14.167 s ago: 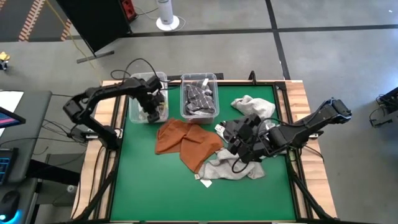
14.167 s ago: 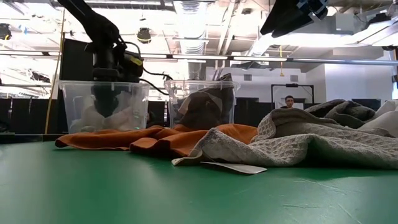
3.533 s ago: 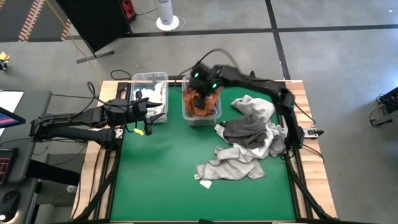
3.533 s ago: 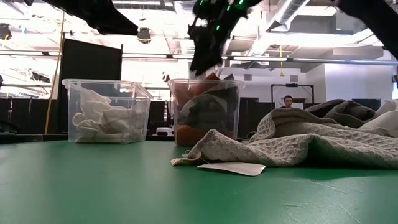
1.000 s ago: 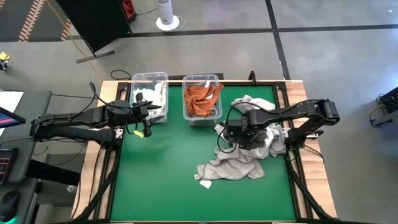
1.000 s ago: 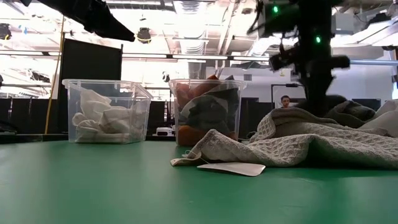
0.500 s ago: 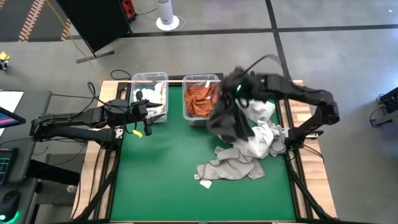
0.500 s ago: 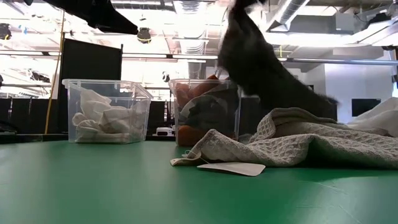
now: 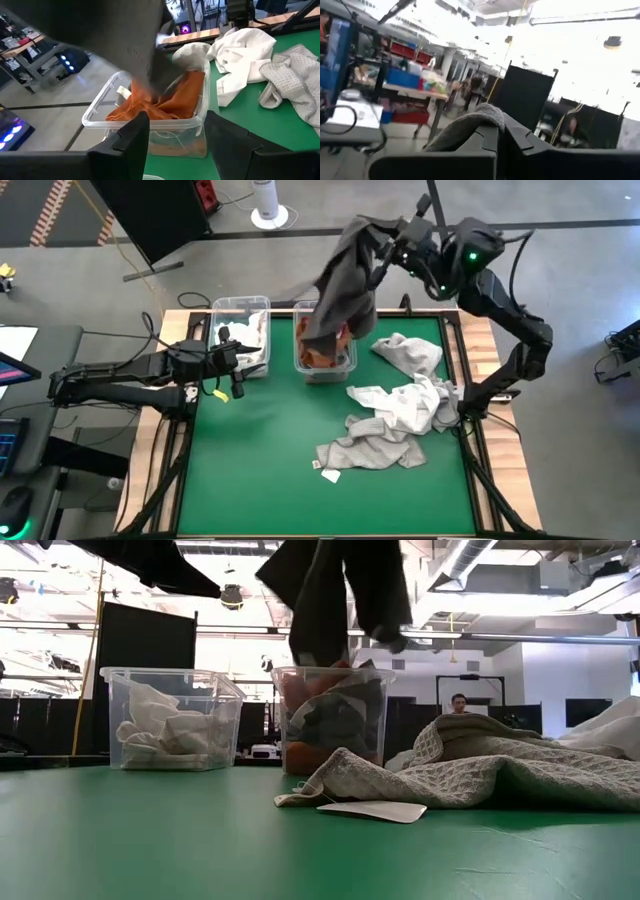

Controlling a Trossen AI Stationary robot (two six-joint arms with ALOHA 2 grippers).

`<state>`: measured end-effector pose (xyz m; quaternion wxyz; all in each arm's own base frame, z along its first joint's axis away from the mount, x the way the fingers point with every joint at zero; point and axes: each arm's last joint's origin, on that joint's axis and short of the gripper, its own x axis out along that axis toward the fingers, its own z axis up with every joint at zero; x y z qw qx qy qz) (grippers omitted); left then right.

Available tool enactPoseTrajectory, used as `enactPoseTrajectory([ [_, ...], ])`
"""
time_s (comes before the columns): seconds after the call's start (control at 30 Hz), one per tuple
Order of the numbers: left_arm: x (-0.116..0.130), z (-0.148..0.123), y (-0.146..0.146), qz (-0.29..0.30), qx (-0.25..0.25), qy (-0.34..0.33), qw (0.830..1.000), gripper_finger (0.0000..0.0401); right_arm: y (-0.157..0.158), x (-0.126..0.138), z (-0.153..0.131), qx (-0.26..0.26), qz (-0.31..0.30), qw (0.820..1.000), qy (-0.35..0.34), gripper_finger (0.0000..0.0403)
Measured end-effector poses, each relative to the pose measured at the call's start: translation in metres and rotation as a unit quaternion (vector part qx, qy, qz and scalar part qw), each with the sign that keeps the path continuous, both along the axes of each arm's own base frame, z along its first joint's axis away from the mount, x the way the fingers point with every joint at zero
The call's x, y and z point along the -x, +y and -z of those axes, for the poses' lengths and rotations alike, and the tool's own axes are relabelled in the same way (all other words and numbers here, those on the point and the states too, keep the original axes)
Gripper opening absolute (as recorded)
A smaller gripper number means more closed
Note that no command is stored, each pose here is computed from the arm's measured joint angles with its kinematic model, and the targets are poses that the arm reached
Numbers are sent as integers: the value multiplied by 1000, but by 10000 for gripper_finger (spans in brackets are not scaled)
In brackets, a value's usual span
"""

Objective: Sort towels by color in basket
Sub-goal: Put the dark gray towel into the right transparent bin

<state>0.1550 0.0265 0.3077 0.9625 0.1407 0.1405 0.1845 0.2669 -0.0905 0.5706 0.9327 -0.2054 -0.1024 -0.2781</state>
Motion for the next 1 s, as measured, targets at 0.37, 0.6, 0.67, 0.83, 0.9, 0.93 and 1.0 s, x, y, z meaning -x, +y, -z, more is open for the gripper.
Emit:
enactPoseTrajectory([
  [0.37, 0, 0, 0, -1, 0, 2, 1000, 183, -49, -81, 108, -193, 1, 952, 239, 27],
  [0.6, 0, 1, 0, -1, 1, 6, 1000, 183, -59, -153, 195, -266, -94, 904, 321, 25],
  [0.67, 1, 3, 0, -1, 2, 13, 1000, 183, -66, -161, 220, -300, -85, 879, 361, 28],
  [0.83, 1, 4, 0, -1, 3, 21, 1000, 183, -89, -161, 290, -401, -26, 784, 473, 29],
  [0.9, 1, 4, 0, -1, 3, 20, 1000, 183, -96, -158, 307, -425, -9, 755, 499, 29],
  [0.93, 1, 4, 0, -1, 3, 19, 1000, 183, -99, -158, 315, -434, -3, 742, 511, 30],
  [1.0, 1, 4, 0, -1, 3, 19, 1000, 183, -102, -159, 332, -445, 2, 721, 531, 36],
])
